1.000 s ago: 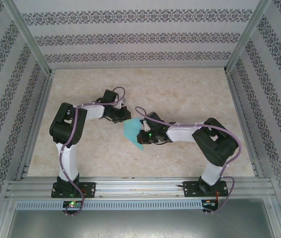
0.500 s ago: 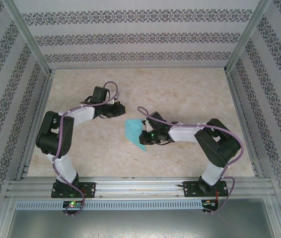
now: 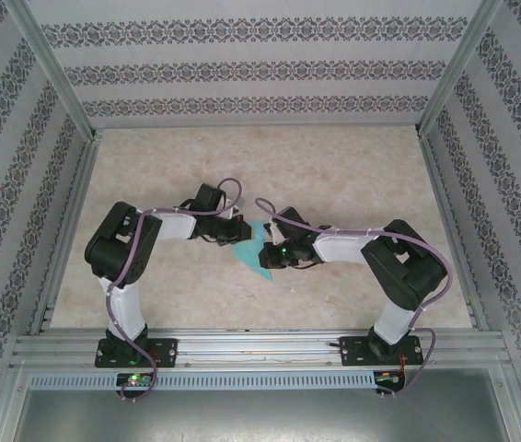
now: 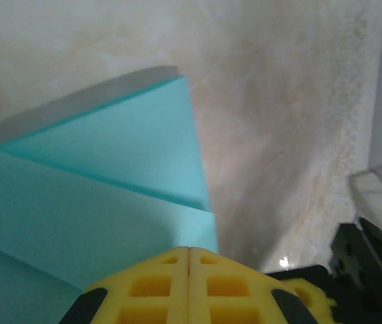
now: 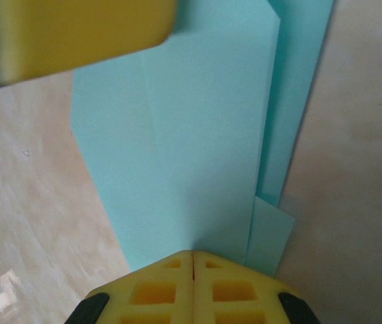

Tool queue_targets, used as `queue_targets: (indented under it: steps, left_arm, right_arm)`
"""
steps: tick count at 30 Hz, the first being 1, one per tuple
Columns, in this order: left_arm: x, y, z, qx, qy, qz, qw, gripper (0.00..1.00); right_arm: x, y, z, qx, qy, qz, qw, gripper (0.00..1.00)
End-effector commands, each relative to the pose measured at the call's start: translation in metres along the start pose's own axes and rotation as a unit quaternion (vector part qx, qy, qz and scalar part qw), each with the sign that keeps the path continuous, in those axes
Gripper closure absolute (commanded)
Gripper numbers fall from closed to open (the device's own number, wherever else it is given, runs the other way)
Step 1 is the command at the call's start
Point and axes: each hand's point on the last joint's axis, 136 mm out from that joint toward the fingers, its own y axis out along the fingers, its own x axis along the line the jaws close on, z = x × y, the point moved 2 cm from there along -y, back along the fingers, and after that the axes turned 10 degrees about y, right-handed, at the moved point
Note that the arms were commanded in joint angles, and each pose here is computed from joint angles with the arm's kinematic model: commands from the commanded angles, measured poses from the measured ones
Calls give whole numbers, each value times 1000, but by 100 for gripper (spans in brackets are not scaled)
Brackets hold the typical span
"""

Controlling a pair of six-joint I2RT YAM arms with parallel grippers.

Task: Fold a paper plane with a square sheet of paper (fold left side to right side)
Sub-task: Fourth fold the wing at the center of the table.

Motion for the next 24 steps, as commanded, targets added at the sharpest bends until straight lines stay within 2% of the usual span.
queue_targets:
  steps: [1, 8, 13, 24]
  left_arm:
    - [7, 7, -4, -8, -3, -10, 1000, 100]
    - [34, 13, 16, 16, -41, -58, 997, 100]
    - [35, 11, 20, 19, -41, -63, 997, 100]
    - [36, 10, 22, 20, -42, -69, 997, 100]
  right_arm:
    - [-42, 2, 25, 44, 37, 75, 996, 100]
    - [10, -15, 7, 28, 31, -15, 999, 100]
    - [37, -26, -7, 11, 25, -78, 997, 100]
    - [33, 1, -33, -17, 45, -68, 997, 100]
